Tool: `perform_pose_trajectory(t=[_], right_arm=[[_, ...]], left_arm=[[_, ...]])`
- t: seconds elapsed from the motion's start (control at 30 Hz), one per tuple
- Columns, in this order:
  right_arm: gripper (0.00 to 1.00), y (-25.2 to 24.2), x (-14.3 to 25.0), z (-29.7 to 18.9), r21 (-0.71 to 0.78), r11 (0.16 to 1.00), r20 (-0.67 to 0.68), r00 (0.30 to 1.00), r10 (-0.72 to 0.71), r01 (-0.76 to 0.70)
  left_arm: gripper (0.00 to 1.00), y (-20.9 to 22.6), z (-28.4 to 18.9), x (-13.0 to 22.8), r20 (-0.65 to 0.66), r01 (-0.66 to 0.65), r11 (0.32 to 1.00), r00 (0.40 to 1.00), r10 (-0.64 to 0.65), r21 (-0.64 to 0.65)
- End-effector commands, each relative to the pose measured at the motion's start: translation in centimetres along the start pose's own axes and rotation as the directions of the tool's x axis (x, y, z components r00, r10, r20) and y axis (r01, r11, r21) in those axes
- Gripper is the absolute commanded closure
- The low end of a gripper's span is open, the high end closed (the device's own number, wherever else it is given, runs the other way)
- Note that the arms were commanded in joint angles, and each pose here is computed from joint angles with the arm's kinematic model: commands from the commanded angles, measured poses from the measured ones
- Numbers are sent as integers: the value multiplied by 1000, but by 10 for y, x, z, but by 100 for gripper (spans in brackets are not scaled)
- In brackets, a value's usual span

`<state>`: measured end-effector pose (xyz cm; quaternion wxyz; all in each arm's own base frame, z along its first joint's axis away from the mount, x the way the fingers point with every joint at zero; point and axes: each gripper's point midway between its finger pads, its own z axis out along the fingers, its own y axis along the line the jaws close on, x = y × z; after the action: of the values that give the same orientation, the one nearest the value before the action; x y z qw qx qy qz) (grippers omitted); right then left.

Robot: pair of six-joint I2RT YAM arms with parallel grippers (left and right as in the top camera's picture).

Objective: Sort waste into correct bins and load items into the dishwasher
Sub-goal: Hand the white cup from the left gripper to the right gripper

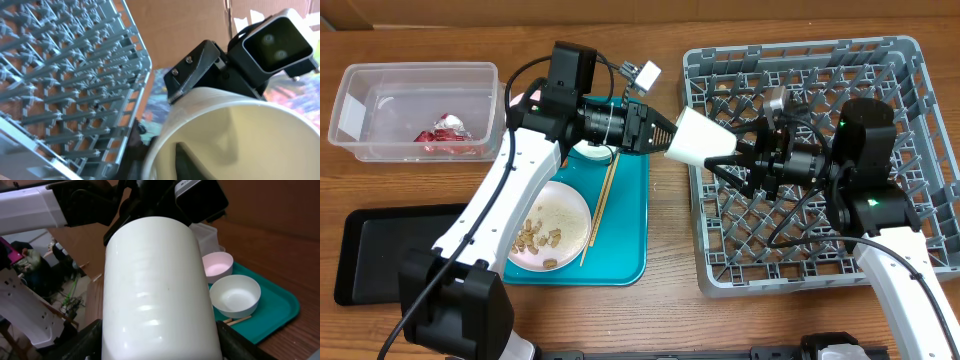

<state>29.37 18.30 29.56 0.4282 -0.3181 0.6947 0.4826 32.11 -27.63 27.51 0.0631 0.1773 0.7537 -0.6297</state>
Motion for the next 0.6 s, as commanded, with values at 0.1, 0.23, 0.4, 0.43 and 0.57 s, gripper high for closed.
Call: perform_pose_trajectory(t=[0.1, 0.23, 0.4, 0.43, 0.57], right_arm=[[49, -6, -8, -1, 49, 998, 10, 1000, -26, 26], [53, -30, -1, -5, 185, 983, -4, 1000, 17, -16], [58, -77, 10, -33, 437, 888, 24, 988, 151, -147], [60, -84, 12, -43, 478, 862, 32, 984, 176, -170], [64, -108, 16, -96, 658, 686, 103, 939, 328, -311]], left_arm=[[57, -1, 0, -2, 11, -13, 1000, 1000, 13, -25], [56, 28, -20, -19, 107, 11, 985, 994, 7, -171], [56, 69, -75, -35, 255, 94, 917, 967, 9, -388], [55, 76, -87, -36, 279, 111, 897, 960, 15, -429], [55, 110, -154, -30, 393, 250, 730, 919, 28, -636]])
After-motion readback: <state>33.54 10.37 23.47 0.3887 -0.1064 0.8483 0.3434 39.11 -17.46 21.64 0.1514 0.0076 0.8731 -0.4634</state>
